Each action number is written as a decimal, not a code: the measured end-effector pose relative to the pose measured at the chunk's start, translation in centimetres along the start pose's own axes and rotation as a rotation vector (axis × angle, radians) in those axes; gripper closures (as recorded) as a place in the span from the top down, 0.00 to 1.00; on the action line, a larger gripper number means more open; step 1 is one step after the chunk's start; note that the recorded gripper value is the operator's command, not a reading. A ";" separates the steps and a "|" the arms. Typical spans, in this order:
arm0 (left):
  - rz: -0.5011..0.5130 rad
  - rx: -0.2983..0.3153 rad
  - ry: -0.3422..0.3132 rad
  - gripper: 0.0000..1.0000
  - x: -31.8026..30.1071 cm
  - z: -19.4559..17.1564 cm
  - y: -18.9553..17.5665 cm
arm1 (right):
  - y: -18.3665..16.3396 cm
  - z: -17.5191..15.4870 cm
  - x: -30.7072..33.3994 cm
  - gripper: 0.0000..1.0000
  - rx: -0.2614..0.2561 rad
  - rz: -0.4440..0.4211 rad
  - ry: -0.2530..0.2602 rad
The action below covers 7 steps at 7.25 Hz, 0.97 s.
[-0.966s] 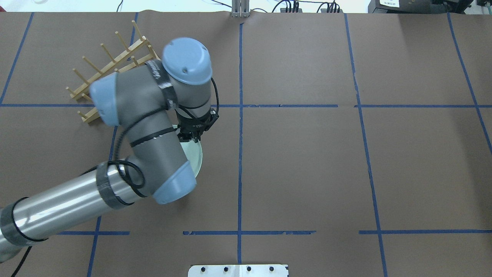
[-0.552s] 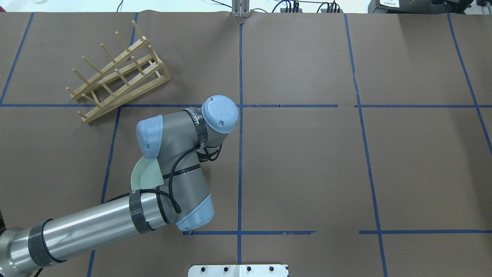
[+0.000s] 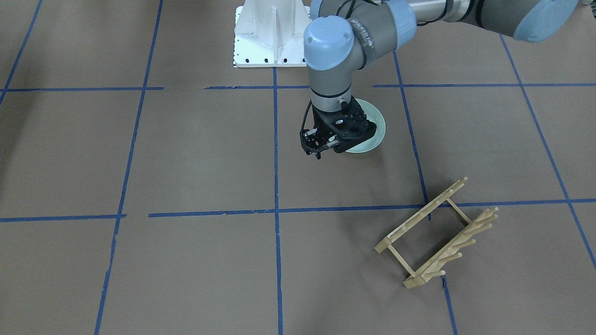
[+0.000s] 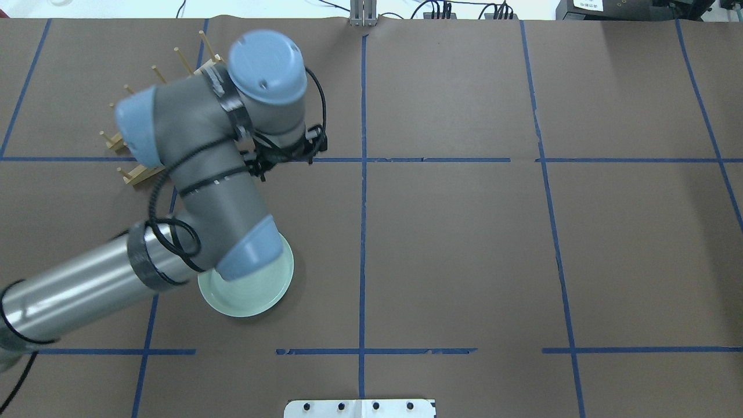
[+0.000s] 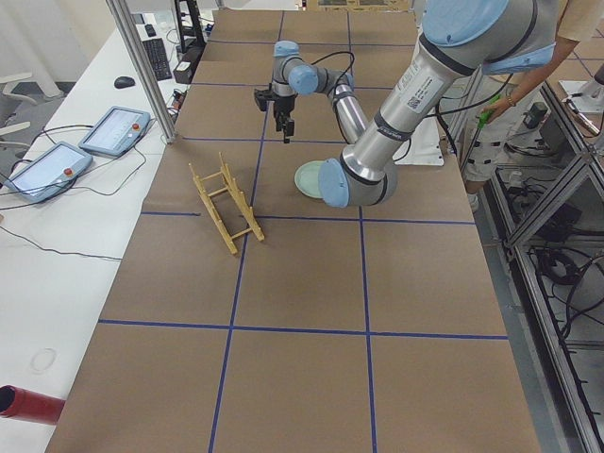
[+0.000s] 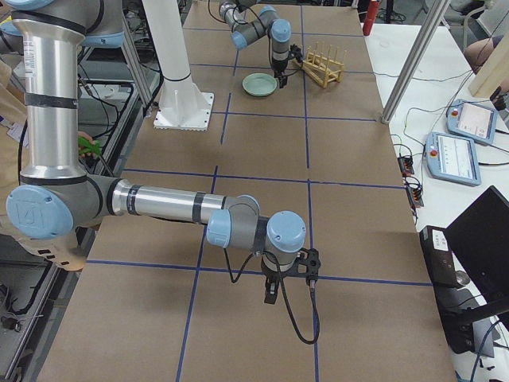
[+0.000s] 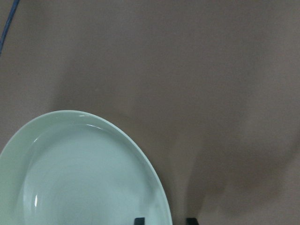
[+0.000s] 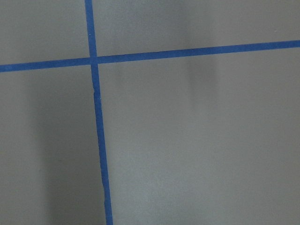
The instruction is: Place plate on table
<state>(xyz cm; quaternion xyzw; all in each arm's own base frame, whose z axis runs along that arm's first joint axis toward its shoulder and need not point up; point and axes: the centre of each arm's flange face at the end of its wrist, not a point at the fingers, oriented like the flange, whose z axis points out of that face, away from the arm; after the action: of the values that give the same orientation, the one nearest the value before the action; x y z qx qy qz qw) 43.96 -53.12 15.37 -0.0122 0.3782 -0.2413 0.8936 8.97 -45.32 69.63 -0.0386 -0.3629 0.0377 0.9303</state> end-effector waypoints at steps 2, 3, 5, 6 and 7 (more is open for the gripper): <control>0.003 0.025 0.220 1.00 -6.6 -7.7 -12.8 | 0.0 0.0 0.0 1.00 0.000 0.000 0.000; 0.086 0.053 0.244 1.00 -12.5 -9.8 -18.1 | 0.0 0.0 0.0 1.00 0.000 0.000 0.000; 0.327 0.082 0.127 1.00 -26.1 -9.7 -25.3 | 0.0 0.0 0.0 1.00 0.000 0.000 0.000; 0.482 0.042 0.025 1.00 -33.8 -7.5 -28.2 | 0.0 0.0 0.0 1.00 0.000 0.000 0.000; 0.595 -0.002 -0.047 1.00 -41.9 -5.7 -31.6 | 0.0 0.0 0.0 1.00 0.000 0.000 0.000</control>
<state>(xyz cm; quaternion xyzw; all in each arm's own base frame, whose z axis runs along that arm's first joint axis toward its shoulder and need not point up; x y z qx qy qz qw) 1.70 -61.65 45.81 0.0929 0.3445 0.0320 0.9336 8.97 -45.32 69.66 -0.0389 -0.3629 0.0378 0.9303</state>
